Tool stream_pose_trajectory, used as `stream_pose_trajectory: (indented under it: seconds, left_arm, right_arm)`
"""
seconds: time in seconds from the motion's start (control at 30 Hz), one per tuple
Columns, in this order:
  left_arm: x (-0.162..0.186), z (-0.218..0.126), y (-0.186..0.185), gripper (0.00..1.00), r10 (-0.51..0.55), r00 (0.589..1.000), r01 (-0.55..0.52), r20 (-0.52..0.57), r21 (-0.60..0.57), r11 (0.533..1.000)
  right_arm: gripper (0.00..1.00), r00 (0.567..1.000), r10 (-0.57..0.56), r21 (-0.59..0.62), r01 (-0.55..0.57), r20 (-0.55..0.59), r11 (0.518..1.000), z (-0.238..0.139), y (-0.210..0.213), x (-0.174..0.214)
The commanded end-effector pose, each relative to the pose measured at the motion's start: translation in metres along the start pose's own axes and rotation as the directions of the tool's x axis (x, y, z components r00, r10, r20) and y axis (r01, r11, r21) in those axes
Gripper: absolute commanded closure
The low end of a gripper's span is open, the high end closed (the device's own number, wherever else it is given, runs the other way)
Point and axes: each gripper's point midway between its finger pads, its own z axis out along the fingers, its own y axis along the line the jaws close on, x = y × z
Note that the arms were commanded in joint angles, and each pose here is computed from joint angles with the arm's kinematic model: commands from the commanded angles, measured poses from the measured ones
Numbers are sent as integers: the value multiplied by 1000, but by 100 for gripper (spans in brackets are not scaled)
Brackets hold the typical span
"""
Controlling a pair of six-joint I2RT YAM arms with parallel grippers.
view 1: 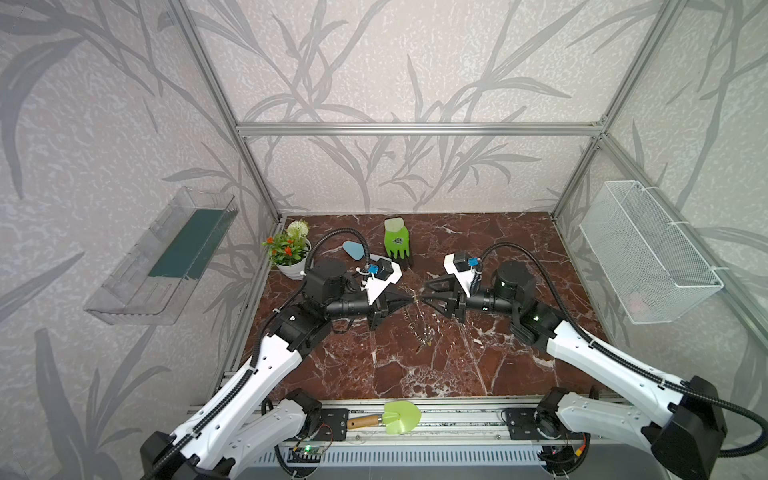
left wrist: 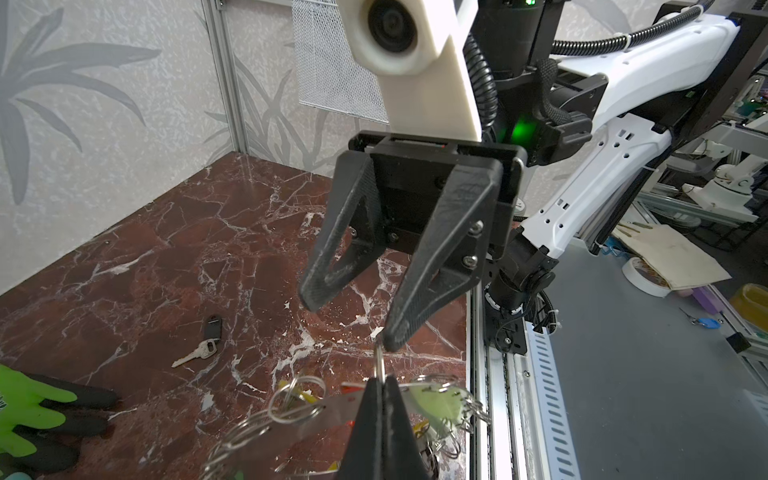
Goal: Put the keys on the keyring
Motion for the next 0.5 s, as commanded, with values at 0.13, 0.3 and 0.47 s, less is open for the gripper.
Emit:
stream_pose_trajectory:
  seconds: [0.13, 0.3, 0.47]
  left_arm:
    - [-26, -6, -8, 100, 82, 995, -83, 59, 18, 996]
    - [-25, -6, -8, 100, 83, 995, -84, 57, 16, 996]
    - [-23, -4, -6, 100, 75, 996, -76, 48, 17, 997]
  right_arm:
    - [64, 999, -35, -68, 36, 4, 997, 4, 14, -7]
    - [71, 999, -35, -90, 34, -4, 995, 7, 16, -4]
    - [73, 999, -42, -108, 43, 10, 993, 7, 20, -6]
